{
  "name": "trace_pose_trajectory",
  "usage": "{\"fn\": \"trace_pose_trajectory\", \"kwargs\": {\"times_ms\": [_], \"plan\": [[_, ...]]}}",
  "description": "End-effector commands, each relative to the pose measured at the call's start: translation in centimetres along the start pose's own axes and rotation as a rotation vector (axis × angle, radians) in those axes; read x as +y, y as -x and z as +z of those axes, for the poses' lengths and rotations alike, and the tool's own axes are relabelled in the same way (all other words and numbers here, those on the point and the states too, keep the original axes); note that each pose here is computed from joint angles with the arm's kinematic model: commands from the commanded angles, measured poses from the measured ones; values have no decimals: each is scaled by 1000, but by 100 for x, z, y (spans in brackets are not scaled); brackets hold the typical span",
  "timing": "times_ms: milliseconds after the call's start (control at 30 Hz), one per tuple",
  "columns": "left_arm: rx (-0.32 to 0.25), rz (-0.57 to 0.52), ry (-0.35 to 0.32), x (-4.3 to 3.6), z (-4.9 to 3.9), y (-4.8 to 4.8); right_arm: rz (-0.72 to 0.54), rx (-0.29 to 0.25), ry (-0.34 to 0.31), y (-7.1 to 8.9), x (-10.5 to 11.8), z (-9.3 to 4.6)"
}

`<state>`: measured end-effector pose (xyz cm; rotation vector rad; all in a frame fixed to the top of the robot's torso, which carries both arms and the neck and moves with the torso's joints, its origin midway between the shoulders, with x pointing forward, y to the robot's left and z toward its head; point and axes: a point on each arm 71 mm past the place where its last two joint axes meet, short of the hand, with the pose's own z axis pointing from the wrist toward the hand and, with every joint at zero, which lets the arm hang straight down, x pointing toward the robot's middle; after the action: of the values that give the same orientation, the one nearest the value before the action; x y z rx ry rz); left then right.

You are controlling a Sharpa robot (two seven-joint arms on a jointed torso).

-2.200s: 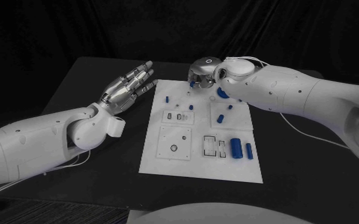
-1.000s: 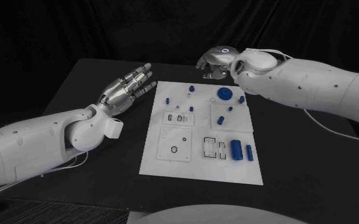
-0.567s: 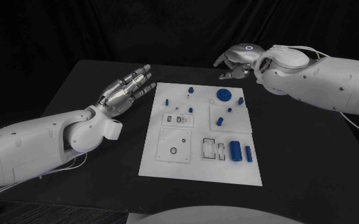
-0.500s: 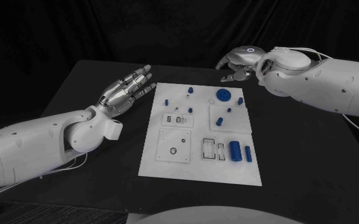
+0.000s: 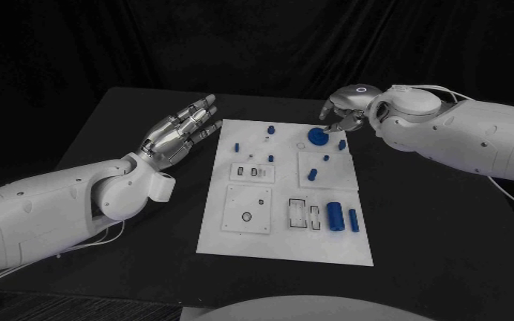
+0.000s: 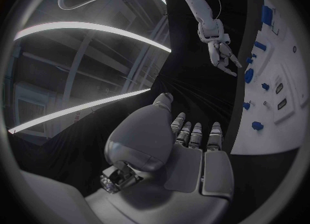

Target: Assemble the parts on the task board

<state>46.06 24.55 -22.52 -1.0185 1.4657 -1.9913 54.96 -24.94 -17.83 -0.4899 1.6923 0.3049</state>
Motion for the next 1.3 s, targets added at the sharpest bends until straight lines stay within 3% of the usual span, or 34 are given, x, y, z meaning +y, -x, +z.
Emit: {"fn": "trace_pose_trajectory", "kwargs": {"times_ms": [33,800,1300], "plan": [[14,-12,-7,-1,-1,-14,-12,-4,-17,-59,-19,9],[22,-19,-1,12,3,-14,-2,-14,-4,-271,50,130],[30,-25,7,27,8,-17,9,57,-35,-420,30,126]]}}
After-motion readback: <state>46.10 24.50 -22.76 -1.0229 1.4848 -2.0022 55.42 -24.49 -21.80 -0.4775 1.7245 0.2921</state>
